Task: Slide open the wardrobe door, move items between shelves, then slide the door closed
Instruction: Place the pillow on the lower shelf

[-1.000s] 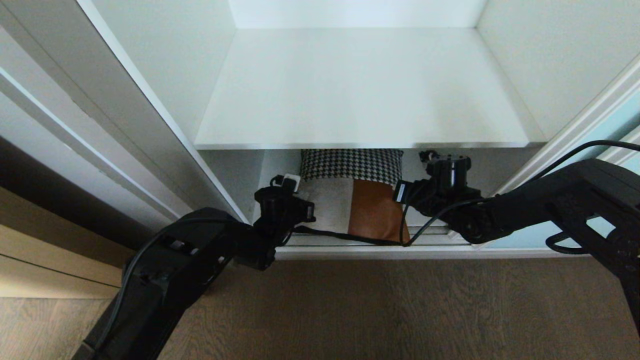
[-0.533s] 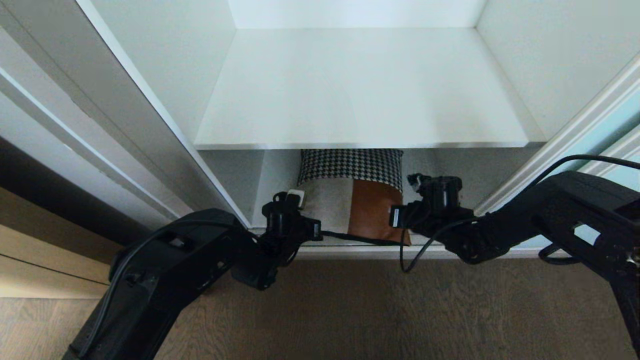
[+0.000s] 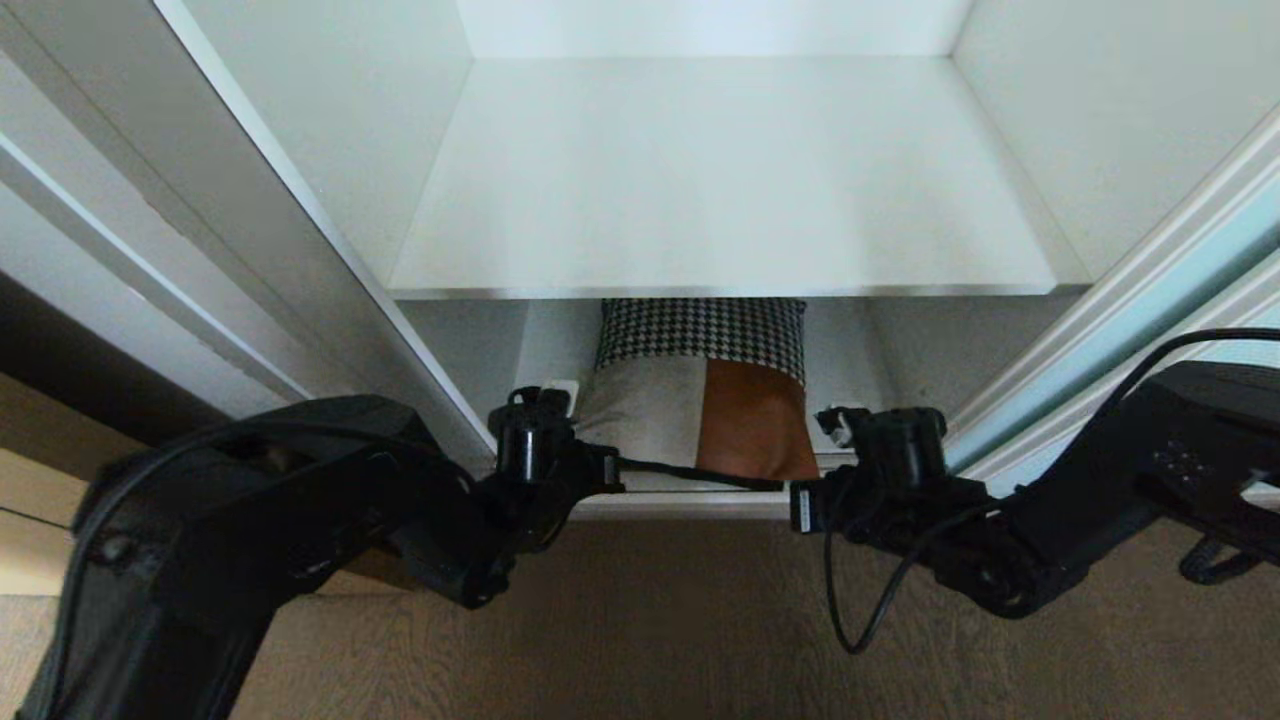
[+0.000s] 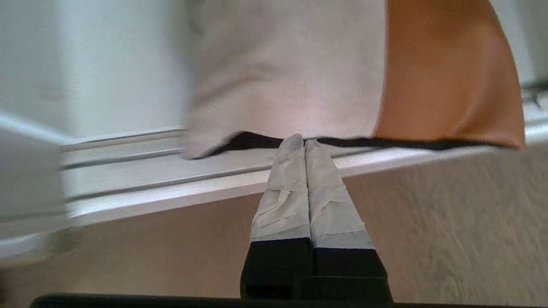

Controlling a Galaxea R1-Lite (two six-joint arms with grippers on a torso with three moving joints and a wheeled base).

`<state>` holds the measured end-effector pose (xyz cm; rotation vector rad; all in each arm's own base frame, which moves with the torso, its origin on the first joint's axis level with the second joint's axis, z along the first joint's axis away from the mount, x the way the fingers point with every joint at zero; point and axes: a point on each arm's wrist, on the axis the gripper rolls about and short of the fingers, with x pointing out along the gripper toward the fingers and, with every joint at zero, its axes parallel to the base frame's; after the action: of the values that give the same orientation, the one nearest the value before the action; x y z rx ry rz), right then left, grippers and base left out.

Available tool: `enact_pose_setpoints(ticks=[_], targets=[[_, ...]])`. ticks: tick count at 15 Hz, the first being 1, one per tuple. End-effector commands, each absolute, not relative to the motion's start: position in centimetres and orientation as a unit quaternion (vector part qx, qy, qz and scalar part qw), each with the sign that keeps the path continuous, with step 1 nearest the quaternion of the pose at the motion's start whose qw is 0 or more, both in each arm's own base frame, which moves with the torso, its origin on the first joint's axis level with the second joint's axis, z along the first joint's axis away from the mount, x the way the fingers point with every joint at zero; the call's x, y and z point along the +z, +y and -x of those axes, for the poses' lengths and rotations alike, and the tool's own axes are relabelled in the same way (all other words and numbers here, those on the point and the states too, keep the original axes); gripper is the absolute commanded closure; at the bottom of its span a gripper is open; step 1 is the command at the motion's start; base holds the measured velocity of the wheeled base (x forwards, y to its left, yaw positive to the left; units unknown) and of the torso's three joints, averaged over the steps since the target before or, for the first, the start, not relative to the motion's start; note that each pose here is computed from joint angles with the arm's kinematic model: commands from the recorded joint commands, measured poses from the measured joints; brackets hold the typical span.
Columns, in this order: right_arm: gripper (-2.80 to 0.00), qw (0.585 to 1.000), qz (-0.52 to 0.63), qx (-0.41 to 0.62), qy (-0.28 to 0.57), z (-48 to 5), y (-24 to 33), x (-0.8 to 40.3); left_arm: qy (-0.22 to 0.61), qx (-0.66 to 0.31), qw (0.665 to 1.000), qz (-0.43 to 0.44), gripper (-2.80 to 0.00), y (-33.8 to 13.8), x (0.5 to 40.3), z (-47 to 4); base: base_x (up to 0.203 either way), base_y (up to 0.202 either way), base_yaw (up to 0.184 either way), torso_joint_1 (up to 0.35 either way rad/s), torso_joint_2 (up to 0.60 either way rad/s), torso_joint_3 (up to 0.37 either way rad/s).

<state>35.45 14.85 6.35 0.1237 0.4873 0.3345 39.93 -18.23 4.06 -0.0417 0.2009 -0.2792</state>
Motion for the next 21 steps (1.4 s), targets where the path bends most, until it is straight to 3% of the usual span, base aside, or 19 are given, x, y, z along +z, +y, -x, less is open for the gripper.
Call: enact_pose_setpoints(ticks=[1, 10, 14, 21], targets=[[0.0, 0.96, -0.056, 0.166, 0.22, -31.8, 15.0, 9.0, 0.066, -0.114, 0.991, 0.03, 0.0, -17.0, 8.7, -37.6, 0.0, 0.0, 0.0, 0.0, 0.0, 0.0], [0.0, 0.982, -0.059, 0.132, 0.121, -18.6, 14.0, 14.5, 0.016, -0.001, 0.999, 0.038, 0.0, -11.6, 16.8, -27.2, 0.0, 0.0, 0.0, 0.0, 0.0, 0.0], [0.0, 0.992, -0.058, 0.068, 0.088, -13.7, 11.1, 14.8, -0.025, 0.043, 0.998, 0.038, 0.0, -9.0, 20.7, -22.2, 0.0, 0.0, 0.0, 0.0, 0.0, 0.0], [0.0, 0.994, -0.074, -0.076, 0.021, -9.4, 5.7, 16.1, -0.04, 0.167, 0.984, 0.036, 0.0, -3.4, 19.5, -12.7, 0.0, 0.0, 0.0, 0.0, 0.0, 0.0]])
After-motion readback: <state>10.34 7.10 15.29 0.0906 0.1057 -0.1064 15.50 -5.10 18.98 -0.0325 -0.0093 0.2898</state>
